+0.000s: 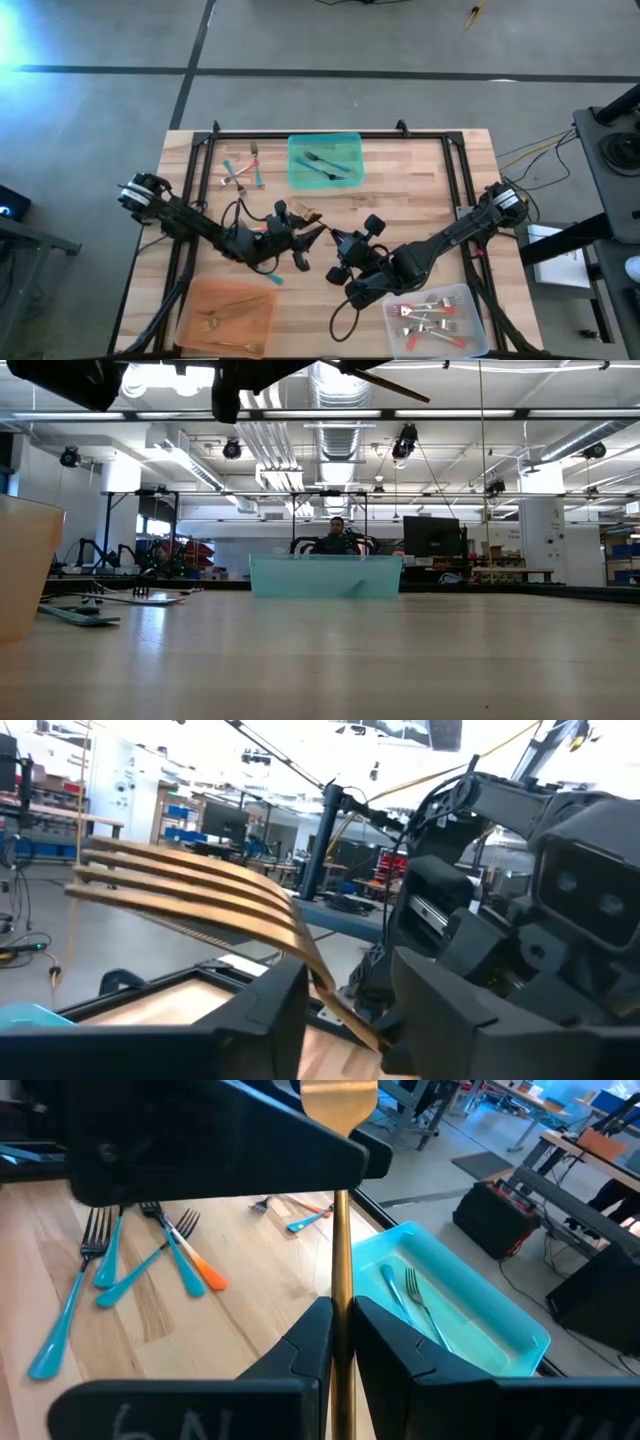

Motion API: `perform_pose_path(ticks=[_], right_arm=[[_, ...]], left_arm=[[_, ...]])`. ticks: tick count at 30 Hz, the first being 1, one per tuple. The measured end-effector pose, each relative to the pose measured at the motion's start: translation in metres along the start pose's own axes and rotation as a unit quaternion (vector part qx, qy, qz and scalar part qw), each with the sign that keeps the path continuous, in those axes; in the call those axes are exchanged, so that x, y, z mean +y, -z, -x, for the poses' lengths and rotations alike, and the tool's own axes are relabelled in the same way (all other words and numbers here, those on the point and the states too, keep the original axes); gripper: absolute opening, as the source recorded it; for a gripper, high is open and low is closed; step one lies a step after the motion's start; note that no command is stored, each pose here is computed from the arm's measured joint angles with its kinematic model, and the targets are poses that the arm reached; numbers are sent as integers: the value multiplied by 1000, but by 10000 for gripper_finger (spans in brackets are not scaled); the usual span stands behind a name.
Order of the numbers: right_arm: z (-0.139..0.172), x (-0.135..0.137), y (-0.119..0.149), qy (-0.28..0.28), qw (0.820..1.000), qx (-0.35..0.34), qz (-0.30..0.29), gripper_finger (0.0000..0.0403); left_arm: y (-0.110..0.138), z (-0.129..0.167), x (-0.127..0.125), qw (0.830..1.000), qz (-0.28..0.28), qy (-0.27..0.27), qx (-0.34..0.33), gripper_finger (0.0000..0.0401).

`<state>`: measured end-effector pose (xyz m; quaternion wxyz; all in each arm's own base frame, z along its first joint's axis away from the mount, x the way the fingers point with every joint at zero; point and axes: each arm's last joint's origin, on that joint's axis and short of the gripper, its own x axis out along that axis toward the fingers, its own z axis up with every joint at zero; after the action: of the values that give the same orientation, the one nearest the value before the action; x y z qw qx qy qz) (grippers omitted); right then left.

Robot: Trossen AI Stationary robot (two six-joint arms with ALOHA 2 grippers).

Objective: Sort silverware by color (type)
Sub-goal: Put the gold fork into the orange bin

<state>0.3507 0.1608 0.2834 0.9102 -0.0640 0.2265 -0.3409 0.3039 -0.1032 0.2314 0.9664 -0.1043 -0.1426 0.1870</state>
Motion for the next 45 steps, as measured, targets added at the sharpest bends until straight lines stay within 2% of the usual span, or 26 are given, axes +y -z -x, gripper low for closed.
perform_pose_path(ticks=[3,6,8,20,24,29,34,38,41,45], right_arm=[[0,0,0,0,1000,0,1,33],[0,0,0,0,1000,0,2,33],[0,0,0,0,1000,1,5,33],[0,0,1,0,1000,1,25,41],[1,1,0,-29,998,16,49,67],[6,1,0,-82,994,41,65,112],[15,-2,3,-175,977,106,65,139],[17,-3,6,-201,968,139,64,138],[16,-4,9,-197,966,151,76,131],[15,-5,12,-189,965,162,81,121]], left_arm=[[0,0,0,1000,0,-1,0,87],[1,0,1,1000,-1,-2,1,29],[1,1,1,1000,8,3,0,10],[1,1,1,1000,7,2,2,2],[2,2,2,1000,-19,-6,7,1],[-11,8,7,999,-47,-23,12,1],[-27,32,9,990,-93,-17,108,1],[-42,61,8,975,-60,0,215,1],[-61,82,1,952,-60,15,299,0],[-97,102,-14,907,-67,22,415,0]])
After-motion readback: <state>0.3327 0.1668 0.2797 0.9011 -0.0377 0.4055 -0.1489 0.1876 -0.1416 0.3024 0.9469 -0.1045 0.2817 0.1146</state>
